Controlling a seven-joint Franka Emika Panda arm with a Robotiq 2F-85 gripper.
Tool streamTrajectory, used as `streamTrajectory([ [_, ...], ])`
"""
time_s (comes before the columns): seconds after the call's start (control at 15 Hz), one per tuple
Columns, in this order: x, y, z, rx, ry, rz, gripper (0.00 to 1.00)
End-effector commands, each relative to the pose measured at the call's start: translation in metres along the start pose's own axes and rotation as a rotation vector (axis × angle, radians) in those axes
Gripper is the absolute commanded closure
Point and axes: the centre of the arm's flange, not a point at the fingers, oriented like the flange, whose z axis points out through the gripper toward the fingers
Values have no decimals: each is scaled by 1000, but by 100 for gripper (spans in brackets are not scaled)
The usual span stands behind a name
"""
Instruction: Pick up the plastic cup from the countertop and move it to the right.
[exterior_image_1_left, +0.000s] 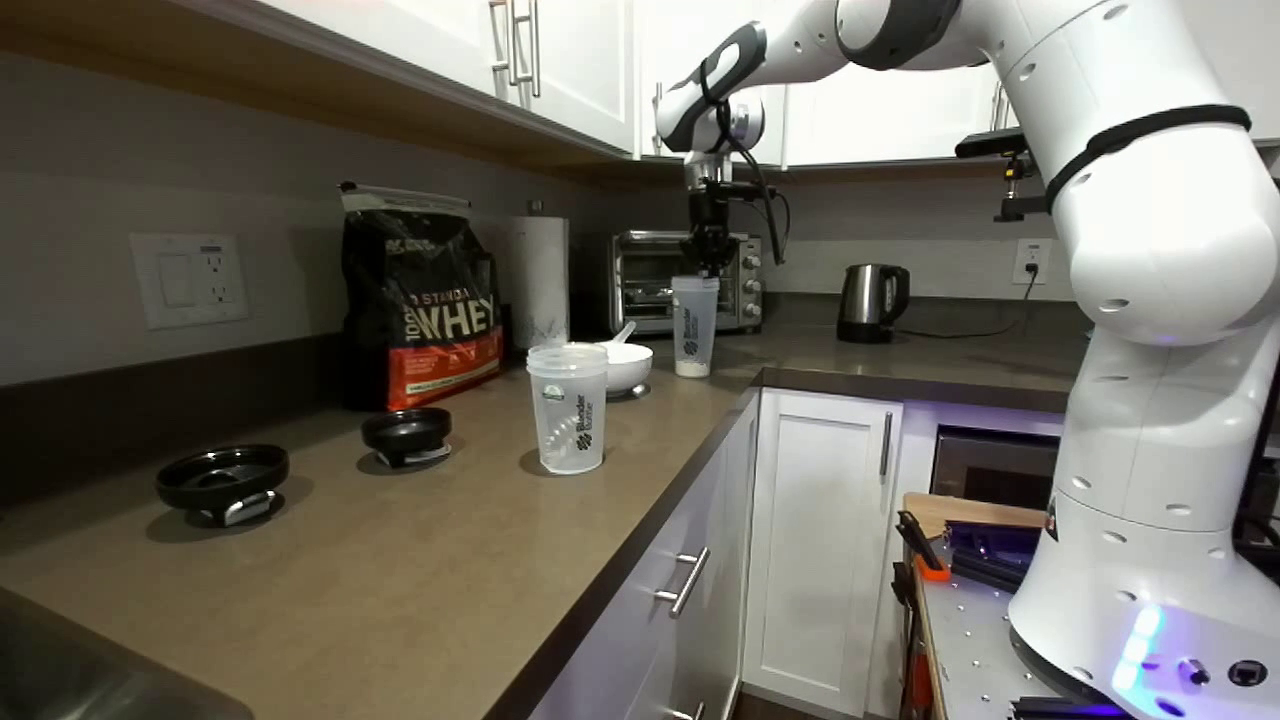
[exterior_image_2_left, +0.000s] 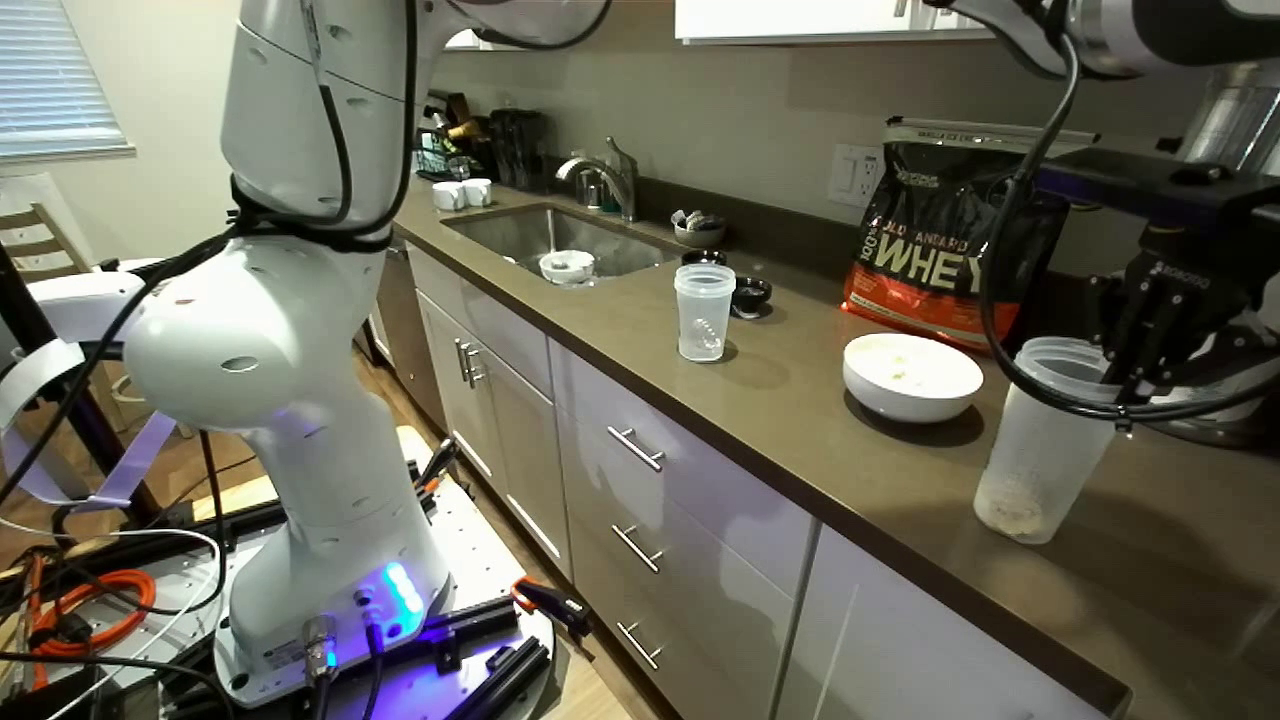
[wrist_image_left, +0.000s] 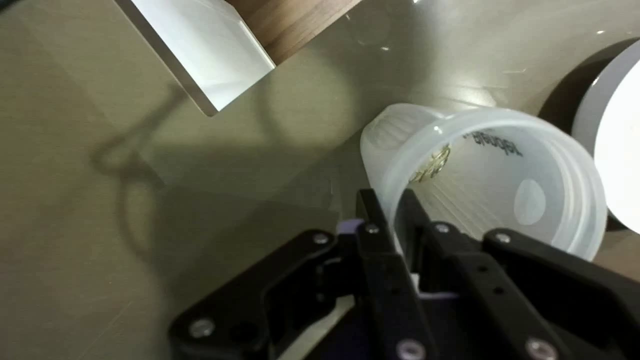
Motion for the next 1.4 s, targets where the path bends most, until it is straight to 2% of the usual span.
streamTrajectory([
  [0.0, 5, 6, -8, 22, -39, -33, 54],
  [0.27, -4, 4, -21, 21, -60, -53, 28],
  [0.53, -15, 0, -45, 18, -29, -86, 2],
  [1.0, -46, -12, -98, 65, 55, -243, 0],
  [1.33, -74, -24, -126, 81, 73, -351, 0],
])
